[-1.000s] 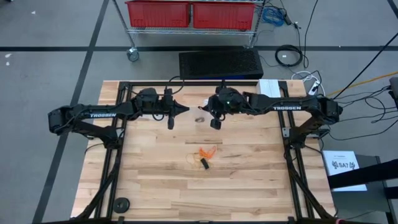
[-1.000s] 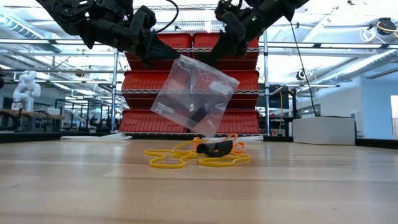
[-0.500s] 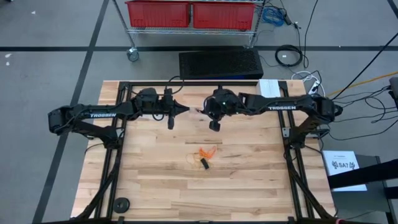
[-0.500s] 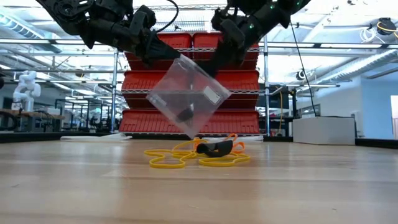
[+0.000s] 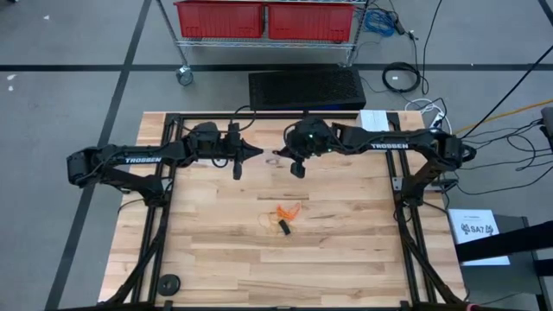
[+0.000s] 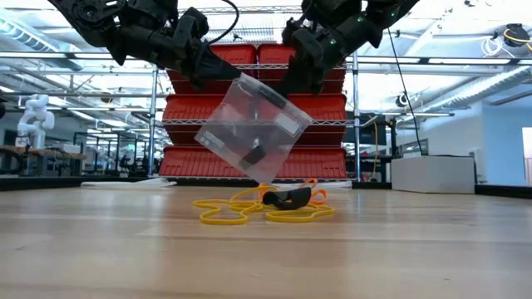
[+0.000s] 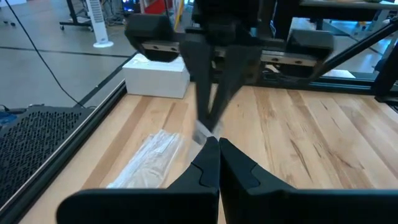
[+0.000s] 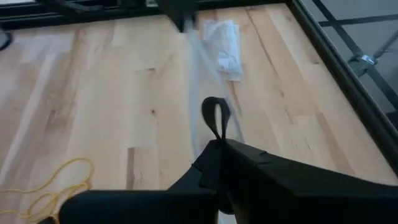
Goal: Sort rubber bands
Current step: Put the black rubber band into the open transparent zip bag
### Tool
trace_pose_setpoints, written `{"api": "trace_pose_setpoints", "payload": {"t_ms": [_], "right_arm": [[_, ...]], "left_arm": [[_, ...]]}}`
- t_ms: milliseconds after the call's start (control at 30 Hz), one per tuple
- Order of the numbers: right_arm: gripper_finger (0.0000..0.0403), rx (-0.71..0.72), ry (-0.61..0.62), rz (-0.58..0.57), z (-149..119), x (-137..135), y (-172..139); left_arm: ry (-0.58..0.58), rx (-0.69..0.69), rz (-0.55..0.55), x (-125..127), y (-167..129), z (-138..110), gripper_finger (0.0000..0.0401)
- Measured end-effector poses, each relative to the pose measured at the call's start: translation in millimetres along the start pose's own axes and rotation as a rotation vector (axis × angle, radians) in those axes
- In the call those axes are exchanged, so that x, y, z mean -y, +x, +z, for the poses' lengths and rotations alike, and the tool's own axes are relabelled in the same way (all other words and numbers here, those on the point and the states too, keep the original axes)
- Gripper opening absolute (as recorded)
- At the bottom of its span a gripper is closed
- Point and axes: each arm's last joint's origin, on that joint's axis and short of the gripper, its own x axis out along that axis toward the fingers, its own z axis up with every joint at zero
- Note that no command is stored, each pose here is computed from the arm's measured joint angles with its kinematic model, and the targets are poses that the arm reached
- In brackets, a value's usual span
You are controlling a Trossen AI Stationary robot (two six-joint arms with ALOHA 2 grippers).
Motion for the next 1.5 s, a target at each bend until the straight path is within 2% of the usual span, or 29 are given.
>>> {"api": "trace_pose_setpoints", "payload": {"t_ms": [167,467,633,1100,1300,1500], "right_arm": [[0.0025,0.012,-0.002,0.005,-1.0,0.8,7.5],[0.016,0.02,0.004,0.017,-1.2,-0.6,11.0],[0.0202,-0.018,0.033,0.027,5.3,-1.2,6.5],[0.0197,-0.146,0.037,0.018,40.3,-1.1,-24.3],[0.0197,-0.186,0.024,0.01,32.7,1.0,-6.3],[0.0188,-0.222,-0.04,-0.075,27.3,5.1,2.9]], "left_arm": [[0.0,0.001,0.0,0.0,0.0,0.1,0.0],[0.0,0.001,0.0,0.0,0.1,0.0,0.0],[0.001,0.004,0.0,0.0,0.1,0.4,0.0],[0.004,0.001,0.0,0.0,0.1,0.1,0.0],[0.007,0.002,0.0,0.0,0.0,0.2,0.0],[0.006,0.0,-0.016,0.4,0.0,-0.1,0.0]]}}
